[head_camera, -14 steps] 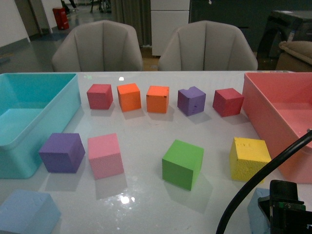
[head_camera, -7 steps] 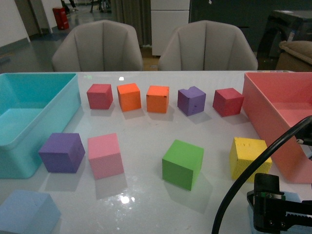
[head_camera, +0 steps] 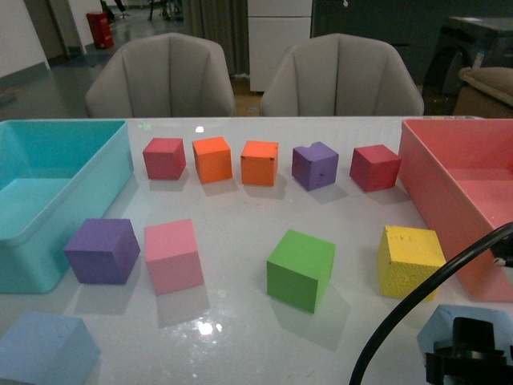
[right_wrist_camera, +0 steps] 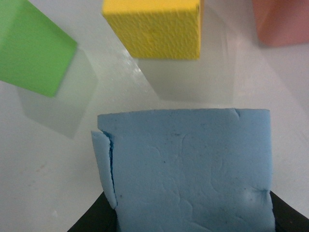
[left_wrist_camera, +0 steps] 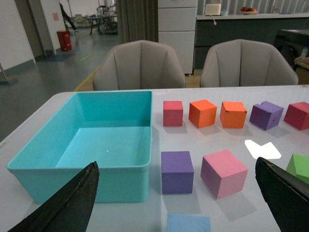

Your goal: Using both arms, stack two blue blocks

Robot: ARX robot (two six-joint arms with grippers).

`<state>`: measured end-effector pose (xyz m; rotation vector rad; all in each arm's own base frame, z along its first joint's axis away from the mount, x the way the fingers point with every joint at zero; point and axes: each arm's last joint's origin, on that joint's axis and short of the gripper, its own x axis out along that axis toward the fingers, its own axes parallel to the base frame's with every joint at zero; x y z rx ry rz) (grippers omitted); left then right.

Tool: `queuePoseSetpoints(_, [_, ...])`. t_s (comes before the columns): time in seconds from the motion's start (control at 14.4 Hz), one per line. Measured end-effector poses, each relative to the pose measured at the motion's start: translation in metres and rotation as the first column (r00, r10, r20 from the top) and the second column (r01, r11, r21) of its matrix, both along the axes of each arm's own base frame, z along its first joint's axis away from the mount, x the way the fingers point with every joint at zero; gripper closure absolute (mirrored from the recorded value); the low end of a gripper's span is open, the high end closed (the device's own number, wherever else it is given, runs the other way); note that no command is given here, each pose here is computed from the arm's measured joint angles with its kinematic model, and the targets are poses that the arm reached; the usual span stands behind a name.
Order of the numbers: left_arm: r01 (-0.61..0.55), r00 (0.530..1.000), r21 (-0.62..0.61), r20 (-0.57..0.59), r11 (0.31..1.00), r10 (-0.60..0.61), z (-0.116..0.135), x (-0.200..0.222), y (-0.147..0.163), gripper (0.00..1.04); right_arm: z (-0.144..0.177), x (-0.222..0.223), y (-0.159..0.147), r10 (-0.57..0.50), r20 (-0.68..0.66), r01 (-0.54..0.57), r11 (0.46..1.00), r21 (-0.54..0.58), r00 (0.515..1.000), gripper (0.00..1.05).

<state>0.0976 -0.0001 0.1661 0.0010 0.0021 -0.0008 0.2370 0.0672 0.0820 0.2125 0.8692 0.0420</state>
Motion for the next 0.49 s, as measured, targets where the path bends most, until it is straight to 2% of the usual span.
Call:
queuePoseSetpoints(0.14, [0.0,1.0,0.0,0.0,1.0,0.0,0.0,0.0,0.0,0.07,0.025,-0.002,0.0,0.017,0.075,-0.017,1.0,0.002,0.997,0.58])
queuePoseSetpoints(0.49, [0.0,1.0,0.0,0.0,1.0,0.0,0.0,0.0,0.0,0.07,0.059,0.002,0.001,0.042,0.193,-0.043,0.999,-0.001,0.98,0.59])
